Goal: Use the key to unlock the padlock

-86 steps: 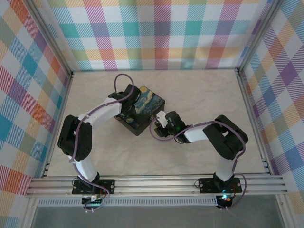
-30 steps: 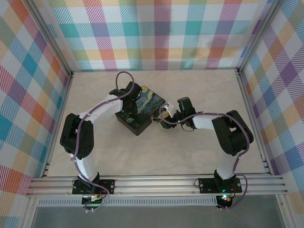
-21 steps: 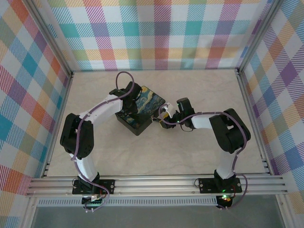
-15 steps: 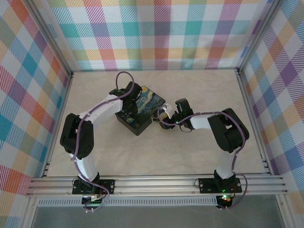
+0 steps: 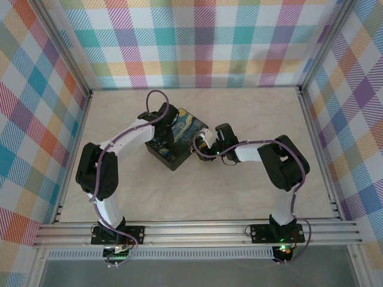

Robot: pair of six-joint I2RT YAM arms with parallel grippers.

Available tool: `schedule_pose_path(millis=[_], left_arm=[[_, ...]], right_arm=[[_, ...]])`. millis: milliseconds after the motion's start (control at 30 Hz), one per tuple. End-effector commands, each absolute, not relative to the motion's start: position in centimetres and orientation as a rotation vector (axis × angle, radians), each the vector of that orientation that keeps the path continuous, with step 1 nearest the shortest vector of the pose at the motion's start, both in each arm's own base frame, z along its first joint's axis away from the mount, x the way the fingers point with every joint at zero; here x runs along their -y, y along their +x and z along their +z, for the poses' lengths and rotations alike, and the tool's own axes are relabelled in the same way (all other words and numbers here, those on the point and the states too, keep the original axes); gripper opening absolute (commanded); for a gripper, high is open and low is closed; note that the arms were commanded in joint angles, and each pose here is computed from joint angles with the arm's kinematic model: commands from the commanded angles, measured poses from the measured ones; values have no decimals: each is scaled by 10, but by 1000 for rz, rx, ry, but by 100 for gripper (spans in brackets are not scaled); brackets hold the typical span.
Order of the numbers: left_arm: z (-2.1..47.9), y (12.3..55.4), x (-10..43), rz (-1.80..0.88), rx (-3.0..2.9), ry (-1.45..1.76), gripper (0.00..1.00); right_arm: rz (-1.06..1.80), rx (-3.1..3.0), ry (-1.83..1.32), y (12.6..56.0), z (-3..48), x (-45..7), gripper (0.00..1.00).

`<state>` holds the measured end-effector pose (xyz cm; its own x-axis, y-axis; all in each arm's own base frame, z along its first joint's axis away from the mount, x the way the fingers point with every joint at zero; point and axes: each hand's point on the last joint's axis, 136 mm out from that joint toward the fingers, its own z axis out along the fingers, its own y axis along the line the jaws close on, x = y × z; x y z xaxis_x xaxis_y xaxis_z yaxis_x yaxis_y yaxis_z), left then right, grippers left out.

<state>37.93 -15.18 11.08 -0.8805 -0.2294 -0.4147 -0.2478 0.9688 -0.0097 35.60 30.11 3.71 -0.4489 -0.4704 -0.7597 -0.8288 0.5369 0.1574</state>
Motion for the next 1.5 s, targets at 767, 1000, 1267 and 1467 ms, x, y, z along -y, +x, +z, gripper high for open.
schedule_pose_path(millis=[767,1000,1267,1467], left_arm=[[115,378,144,96,-2694,-372,57],[140,385,126,123,-2628,-447,61],[133,407,93,248,-2560,-436,61],[110,413,109,146,-2609,-370,59]], right_arm=[[716,-2151,-932,334,68,-319,12],[694,-2338,-634,341,61,-312,11],[669,-2451,-286,346,64,-301,10],[561,-2461,-125,353,66,-297,11]])
